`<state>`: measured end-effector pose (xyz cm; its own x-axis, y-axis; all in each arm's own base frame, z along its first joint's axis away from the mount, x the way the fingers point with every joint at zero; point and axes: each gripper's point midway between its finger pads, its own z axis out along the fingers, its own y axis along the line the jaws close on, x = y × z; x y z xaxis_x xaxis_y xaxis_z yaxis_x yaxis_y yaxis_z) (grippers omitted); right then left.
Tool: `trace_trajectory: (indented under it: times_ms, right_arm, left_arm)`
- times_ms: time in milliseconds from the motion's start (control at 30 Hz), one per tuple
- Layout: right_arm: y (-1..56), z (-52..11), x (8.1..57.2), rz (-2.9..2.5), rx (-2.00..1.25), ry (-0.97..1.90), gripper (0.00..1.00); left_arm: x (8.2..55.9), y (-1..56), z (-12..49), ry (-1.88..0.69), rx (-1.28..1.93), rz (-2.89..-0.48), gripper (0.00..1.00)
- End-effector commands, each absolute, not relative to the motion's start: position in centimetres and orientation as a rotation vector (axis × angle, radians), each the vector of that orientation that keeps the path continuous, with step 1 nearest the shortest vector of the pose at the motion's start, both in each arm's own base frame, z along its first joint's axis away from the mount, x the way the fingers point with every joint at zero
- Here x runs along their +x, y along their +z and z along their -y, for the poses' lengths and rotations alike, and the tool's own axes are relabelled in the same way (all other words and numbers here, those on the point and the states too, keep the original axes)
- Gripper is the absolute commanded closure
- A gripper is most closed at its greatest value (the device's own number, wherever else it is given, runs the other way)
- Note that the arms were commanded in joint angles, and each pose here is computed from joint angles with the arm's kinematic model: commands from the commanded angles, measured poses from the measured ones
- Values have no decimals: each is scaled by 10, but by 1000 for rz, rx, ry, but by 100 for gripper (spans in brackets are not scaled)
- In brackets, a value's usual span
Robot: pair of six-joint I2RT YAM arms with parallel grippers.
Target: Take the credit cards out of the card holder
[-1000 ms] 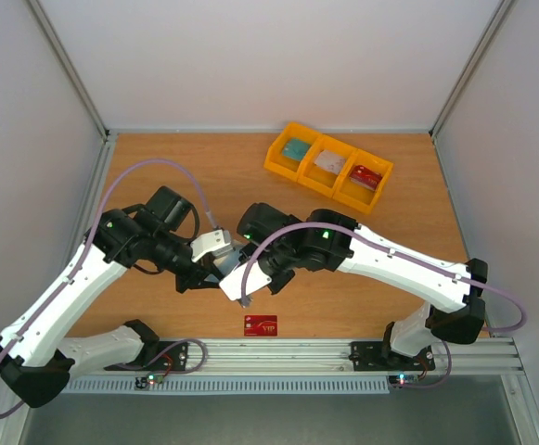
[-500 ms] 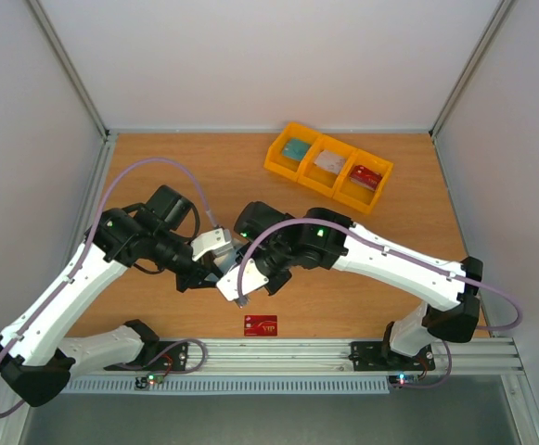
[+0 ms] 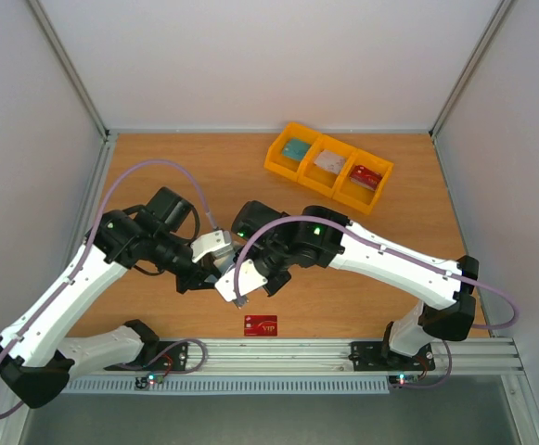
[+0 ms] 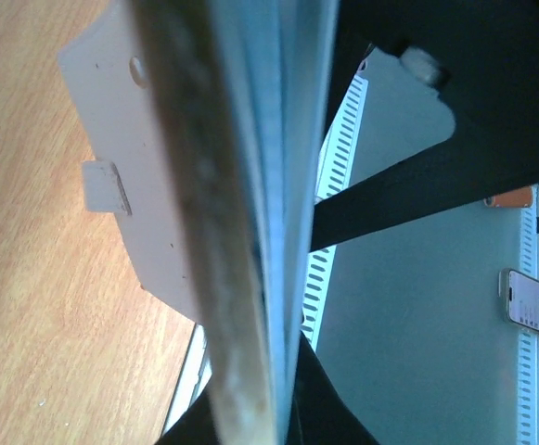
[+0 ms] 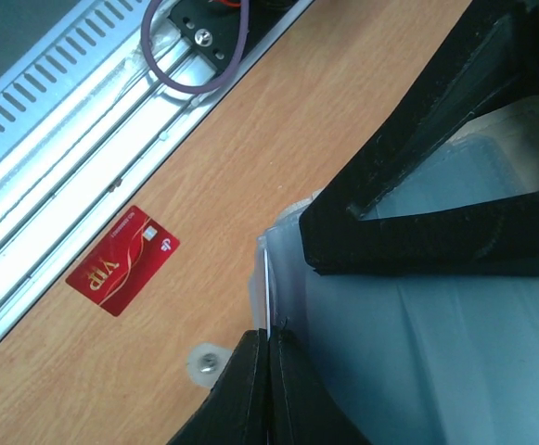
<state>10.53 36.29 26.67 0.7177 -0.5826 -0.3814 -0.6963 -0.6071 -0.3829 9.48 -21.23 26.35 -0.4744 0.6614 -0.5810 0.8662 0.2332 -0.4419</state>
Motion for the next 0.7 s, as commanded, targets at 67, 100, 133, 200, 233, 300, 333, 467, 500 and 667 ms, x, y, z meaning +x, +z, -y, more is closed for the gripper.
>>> trace_trajectory:
  times_ms: [67, 100, 133, 200, 233, 300, 333, 467, 500, 667]
  right_arm:
    - [296, -361, 99, -953, -2327, 344, 99]
    - [303, -360, 97, -943, -2307, 360, 99]
    - [306, -360, 96, -938, -2295, 378, 99]
    - [308, -361, 94, -945, -2286, 404, 99]
    - [306, -361, 96, -957, -2286, 404, 99]
    - [303, -361, 100, -994, -2279, 397, 99]
    - [303, -361, 101, -1009, -2272, 406, 99]
    - [308, -357, 102, -1065, -2209, 460, 99]
    - [307, -355, 103, -1084, -2199, 460, 99]
    - [303, -353, 106, -1144, -2134, 496, 99]
  left_arm:
    - [92, 263, 214, -1093, 1445, -2206, 100]
    - [91, 263, 214, -1095, 1445, -2206, 100]
    - [91, 263, 214, -1098, 1445, -2205, 100]
    - [91, 266, 215, -1112, 1445, -2197, 100]
    - [90, 268, 216, -1123, 1446, -2191, 100]
    - [86, 277, 219, -1175, 1448, -2169, 100]
    - [84, 282, 221, -1209, 1451, -2154, 100]
    - [81, 297, 225, -1256, 1467, -2094, 100]
    - [82, 299, 226, -1250, 1476, -2070, 100]
    - [88, 311, 233, -1248, 1461, -1931, 73]
